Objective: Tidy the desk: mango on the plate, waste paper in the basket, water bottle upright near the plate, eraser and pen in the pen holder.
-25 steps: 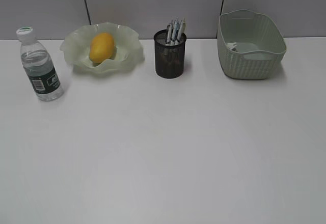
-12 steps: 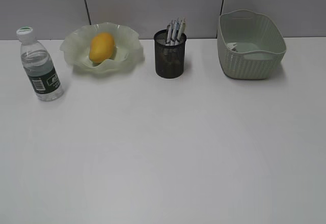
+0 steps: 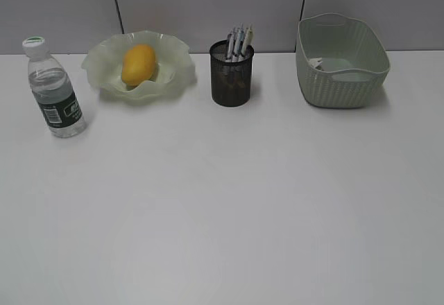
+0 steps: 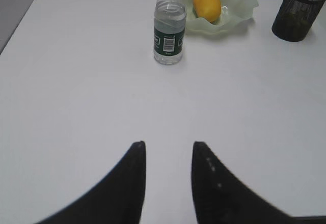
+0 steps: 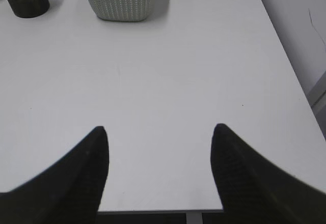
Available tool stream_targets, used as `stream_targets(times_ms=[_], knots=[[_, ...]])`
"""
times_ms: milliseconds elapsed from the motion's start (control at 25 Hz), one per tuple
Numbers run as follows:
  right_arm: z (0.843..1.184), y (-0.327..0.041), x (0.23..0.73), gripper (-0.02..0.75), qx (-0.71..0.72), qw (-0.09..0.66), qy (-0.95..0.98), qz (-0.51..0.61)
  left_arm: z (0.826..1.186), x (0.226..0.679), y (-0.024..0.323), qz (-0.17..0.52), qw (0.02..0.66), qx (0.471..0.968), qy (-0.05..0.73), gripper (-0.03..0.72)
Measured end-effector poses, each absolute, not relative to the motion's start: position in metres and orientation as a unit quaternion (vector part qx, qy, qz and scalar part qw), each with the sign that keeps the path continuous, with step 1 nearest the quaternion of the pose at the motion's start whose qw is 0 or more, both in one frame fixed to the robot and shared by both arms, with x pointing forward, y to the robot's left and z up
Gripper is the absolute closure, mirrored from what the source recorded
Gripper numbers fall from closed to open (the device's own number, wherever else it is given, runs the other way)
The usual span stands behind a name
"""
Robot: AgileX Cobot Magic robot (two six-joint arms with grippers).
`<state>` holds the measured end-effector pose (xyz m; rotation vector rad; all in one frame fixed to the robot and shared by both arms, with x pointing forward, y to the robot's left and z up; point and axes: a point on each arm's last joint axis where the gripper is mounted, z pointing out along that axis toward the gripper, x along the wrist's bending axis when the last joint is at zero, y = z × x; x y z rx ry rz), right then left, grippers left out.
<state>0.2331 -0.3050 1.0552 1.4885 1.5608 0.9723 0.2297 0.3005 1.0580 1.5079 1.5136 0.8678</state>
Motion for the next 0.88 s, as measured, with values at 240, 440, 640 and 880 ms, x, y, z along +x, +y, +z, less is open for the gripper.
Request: stream_targets(times_ms=[240, 440, 640, 880], knots=[[1.0552, -0.3050, 0.2331, 0.236, 0.582, 0.378, 0.611, 0.380, 1.0580, 0.2297, 0.3005, 0.344, 0.406, 0.598, 0.600, 0.449], [1.0552, -0.3050, 0.2331, 0.236, 0.582, 0.378, 0.611, 0.380, 1.0580, 0.2297, 0.3005, 0.344, 0.406, 0.598, 0.600, 0.449], [1.0552, -0.3050, 0.2331, 0.236, 0.582, 0.378, 0.611, 0.380, 1.0580, 0.2297, 0.3005, 0.344, 0.406, 0.598, 0.600, 0.449], [1.0552, -0.3050, 0.2331, 0.236, 0.582, 0.378, 0.611, 0.380, 1.0580, 0.2297, 0.3005, 0.344, 0.406, 0.598, 0.600, 0.449]])
